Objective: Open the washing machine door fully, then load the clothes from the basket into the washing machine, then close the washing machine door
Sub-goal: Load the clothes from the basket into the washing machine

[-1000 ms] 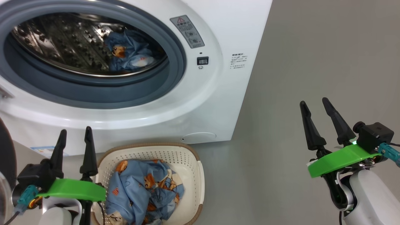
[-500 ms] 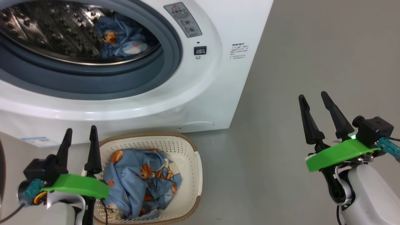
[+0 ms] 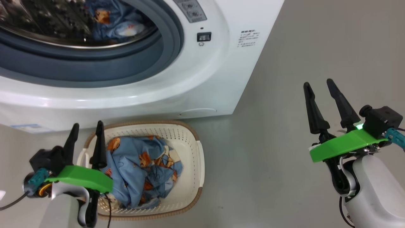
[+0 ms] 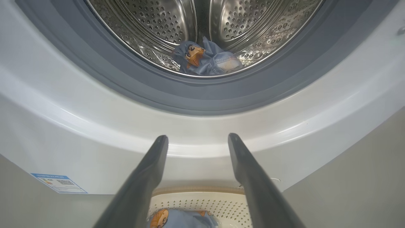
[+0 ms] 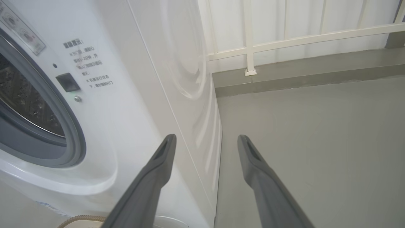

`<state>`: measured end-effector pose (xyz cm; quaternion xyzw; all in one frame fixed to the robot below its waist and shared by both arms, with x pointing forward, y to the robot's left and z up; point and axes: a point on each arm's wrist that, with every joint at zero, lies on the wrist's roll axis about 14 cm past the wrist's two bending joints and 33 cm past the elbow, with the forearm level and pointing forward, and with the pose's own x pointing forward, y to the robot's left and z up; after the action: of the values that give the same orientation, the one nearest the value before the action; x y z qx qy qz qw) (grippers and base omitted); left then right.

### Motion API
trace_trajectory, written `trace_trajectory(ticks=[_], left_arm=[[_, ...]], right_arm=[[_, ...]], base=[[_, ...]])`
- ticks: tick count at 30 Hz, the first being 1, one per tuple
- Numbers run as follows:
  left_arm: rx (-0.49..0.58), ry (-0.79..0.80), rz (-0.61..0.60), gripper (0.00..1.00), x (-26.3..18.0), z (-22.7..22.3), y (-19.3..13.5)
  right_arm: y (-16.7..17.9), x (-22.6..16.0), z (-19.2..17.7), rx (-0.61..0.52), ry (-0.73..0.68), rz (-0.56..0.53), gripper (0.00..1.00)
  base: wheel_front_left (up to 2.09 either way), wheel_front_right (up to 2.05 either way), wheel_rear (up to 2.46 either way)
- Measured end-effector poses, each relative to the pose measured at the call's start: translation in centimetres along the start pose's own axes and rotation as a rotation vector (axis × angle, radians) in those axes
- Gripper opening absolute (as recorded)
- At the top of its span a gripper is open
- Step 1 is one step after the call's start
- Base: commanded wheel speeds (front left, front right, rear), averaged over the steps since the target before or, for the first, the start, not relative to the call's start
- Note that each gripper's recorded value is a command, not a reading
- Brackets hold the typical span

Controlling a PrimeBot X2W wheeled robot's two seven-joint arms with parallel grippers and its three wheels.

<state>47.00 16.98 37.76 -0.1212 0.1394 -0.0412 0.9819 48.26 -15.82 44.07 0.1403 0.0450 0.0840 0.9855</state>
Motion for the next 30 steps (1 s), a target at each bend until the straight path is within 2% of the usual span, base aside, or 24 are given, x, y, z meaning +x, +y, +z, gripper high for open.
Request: trace_trajectory(ticks=[15, 20, 30], left_arm=[[-0.020, 0.198, -0.014, 1.00, 1.6, -6.4, 0.3], [-0.041, 0.305, -0.022, 1.00, 1.9, -9.3, 0.1], [-0.030, 0.544, 0.019, 1.00, 1.3, -15.8, 2.0]], right_arm=[[-0.5, 2.1, -3.1, 0.013, 0.056, 0.004, 1.00], [-0.6, 3.1, -4.0, 0.015, 0.069, 0.008, 1.00], [-1.1, 4.3, -6.6, 0.018, 0.116, 0.013, 1.00]], base=[[0.00, 0.00, 0.00], [0.00, 0.00, 0.00], [0.00, 0.00, 0.00]])
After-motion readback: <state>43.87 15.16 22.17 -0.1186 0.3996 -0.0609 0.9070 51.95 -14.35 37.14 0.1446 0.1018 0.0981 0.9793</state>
